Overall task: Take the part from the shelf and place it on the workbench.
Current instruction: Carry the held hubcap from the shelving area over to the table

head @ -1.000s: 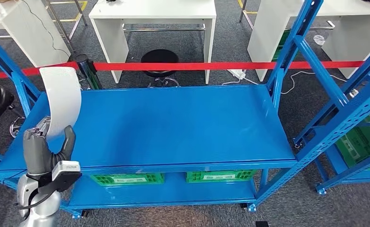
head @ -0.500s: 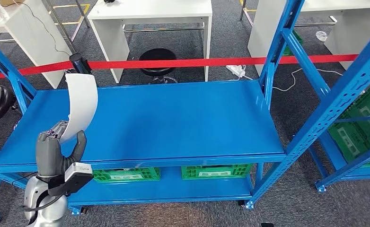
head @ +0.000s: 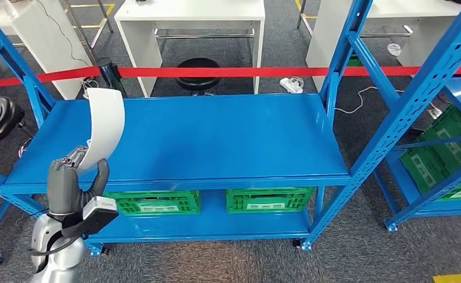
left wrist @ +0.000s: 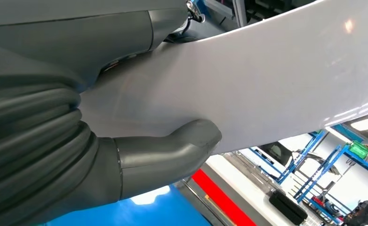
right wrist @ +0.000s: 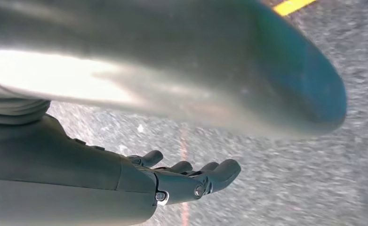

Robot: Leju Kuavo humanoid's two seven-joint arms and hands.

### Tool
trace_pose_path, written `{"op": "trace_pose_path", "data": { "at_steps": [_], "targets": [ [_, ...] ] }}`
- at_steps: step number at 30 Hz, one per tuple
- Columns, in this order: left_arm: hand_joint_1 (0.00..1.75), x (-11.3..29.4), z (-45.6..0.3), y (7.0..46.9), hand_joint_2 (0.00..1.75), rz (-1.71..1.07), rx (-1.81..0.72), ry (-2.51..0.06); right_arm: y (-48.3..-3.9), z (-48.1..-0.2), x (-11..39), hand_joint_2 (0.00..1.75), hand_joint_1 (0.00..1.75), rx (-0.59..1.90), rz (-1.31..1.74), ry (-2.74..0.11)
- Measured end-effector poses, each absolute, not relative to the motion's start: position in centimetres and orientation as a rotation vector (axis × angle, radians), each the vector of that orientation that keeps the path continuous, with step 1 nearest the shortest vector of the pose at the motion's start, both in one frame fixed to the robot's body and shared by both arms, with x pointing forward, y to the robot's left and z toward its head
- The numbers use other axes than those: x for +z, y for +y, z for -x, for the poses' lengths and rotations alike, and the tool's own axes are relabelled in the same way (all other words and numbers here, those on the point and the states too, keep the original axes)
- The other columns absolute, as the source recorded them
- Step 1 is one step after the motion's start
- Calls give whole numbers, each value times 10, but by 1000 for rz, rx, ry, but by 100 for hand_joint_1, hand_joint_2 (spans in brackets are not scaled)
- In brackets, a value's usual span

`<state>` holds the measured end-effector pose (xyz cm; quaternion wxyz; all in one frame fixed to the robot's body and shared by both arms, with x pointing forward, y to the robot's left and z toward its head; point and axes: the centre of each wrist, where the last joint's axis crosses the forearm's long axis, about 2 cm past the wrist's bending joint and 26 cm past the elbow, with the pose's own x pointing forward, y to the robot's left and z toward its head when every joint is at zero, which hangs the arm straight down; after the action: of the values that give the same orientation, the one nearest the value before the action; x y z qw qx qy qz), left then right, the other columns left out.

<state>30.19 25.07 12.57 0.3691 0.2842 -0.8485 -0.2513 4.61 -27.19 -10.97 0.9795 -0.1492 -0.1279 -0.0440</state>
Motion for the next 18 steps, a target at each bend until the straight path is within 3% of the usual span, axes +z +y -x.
{"op": "trace_pose_path", "data": {
  "at_steps": [18],
  "targets": [
    [175, 114, -301, 249, 175, -712, -681, -2139, -268, -49, -110, 0, 0, -302, 247, -274]
  ]
}}
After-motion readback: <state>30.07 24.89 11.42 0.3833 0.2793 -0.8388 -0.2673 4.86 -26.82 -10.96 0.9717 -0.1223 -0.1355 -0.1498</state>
